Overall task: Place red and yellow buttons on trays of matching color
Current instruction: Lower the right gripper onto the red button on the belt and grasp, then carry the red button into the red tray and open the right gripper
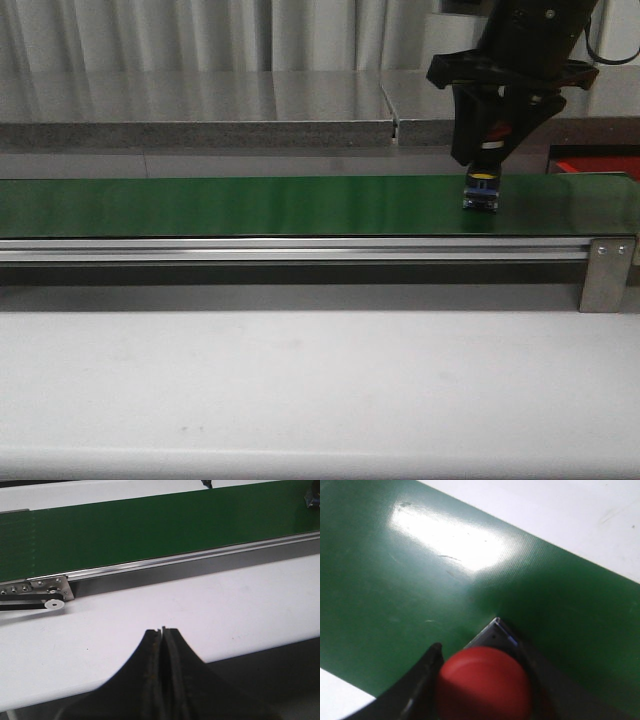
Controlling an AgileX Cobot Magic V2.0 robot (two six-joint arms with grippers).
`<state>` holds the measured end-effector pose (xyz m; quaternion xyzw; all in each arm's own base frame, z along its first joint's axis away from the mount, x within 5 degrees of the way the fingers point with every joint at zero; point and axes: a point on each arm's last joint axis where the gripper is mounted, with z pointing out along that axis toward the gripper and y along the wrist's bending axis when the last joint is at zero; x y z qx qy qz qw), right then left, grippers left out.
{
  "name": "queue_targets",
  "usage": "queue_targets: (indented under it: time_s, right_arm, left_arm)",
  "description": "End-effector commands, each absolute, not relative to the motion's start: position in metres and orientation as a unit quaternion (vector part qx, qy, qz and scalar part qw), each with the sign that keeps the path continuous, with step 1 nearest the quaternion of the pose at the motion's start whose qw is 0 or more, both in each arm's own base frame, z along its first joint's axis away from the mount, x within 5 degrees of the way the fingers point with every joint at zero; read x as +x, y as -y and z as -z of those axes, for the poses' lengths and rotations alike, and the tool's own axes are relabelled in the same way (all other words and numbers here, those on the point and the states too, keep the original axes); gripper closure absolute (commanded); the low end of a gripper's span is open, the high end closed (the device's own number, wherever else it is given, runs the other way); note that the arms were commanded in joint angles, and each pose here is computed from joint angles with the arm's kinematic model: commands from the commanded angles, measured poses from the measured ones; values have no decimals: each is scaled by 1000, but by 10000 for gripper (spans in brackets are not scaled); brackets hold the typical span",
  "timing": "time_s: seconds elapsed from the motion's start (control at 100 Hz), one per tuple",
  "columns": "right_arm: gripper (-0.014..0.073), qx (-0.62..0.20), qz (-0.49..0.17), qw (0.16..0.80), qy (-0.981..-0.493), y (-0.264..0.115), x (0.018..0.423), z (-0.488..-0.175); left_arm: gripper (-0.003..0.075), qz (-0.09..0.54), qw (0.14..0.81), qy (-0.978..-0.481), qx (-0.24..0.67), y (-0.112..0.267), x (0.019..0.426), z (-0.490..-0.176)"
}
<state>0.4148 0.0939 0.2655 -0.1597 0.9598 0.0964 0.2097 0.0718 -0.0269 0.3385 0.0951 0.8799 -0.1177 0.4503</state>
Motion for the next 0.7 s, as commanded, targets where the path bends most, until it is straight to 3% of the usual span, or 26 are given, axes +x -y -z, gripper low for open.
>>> queue_targets:
  time_s: [0.0, 0.1, 0.25, 0.69]
  right_arm:
    - [403, -167, -94, 264, -945, -93, 412, -298]
    - [459, -170, -85, 267, -945, -92, 413, -298]
    - [462, -154, -77, 279, -945, -79, 412, -307]
    - [462, -11, -33, 334, -942, 36, 418, -323]
  left_arm:
    - [741, 129, 485, -860, 89, 28, 74, -351]
    - [741, 129, 485, -860, 89, 28, 74, -351]
    - [741, 129, 485, -860, 89, 28, 74, -351]
    - [741, 129, 485, -860, 89, 28, 74, -351]
